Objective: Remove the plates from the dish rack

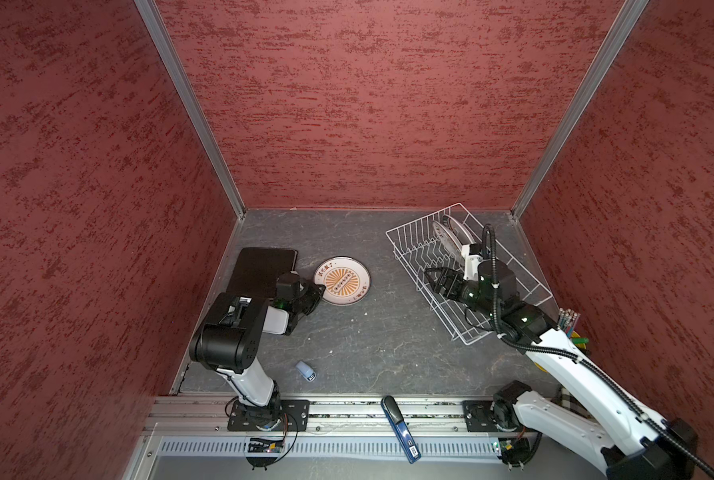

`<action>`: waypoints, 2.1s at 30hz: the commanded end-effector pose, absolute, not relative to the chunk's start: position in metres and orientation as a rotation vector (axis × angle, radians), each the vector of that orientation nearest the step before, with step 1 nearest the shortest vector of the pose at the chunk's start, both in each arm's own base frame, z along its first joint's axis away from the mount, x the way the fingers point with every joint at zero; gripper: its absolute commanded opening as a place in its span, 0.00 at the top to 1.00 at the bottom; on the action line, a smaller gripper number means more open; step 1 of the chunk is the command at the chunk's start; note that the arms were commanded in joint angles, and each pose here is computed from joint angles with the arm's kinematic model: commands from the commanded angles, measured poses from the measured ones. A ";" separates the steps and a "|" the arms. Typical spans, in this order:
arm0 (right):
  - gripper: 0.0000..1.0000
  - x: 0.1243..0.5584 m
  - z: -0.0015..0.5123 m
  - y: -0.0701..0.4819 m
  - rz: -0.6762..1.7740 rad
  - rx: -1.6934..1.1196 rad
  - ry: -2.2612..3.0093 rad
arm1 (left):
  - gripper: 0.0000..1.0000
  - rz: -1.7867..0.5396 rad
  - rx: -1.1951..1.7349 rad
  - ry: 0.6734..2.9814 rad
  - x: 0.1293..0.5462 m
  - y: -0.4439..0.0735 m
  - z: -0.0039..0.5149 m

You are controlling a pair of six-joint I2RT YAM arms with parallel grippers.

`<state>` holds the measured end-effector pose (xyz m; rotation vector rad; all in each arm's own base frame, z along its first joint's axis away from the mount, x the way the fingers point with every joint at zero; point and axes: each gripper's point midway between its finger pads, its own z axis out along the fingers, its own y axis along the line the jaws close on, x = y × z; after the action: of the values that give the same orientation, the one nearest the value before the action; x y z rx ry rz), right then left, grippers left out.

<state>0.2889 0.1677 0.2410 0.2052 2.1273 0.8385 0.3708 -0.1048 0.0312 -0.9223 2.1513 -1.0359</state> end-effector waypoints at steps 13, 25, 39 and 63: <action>0.10 0.294 0.247 0.152 0.732 0.229 2.109 | 0.41 -1.058 -0.886 2.132 0.374 -0.106 0.041; 0.03 0.332 0.261 0.090 0.056 0.237 2.218 | 0.11 -0.952 -0.909 2.149 0.366 -0.097 0.046; 0.18 0.382 0.244 0.069 -0.588 -0.177 2.330 | 0.05 -0.898 -0.888 2.127 0.351 -0.089 0.076; 0.52 0.464 0.212 0.080 -0.919 -0.379 2.259 | 0.04 -0.935 -0.788 2.012 0.313 -0.080 0.135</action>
<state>0.4492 0.0826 0.1995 -0.3857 2.3228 -0.8590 0.3173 -0.0783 0.1369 -0.8045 1.9944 -0.9237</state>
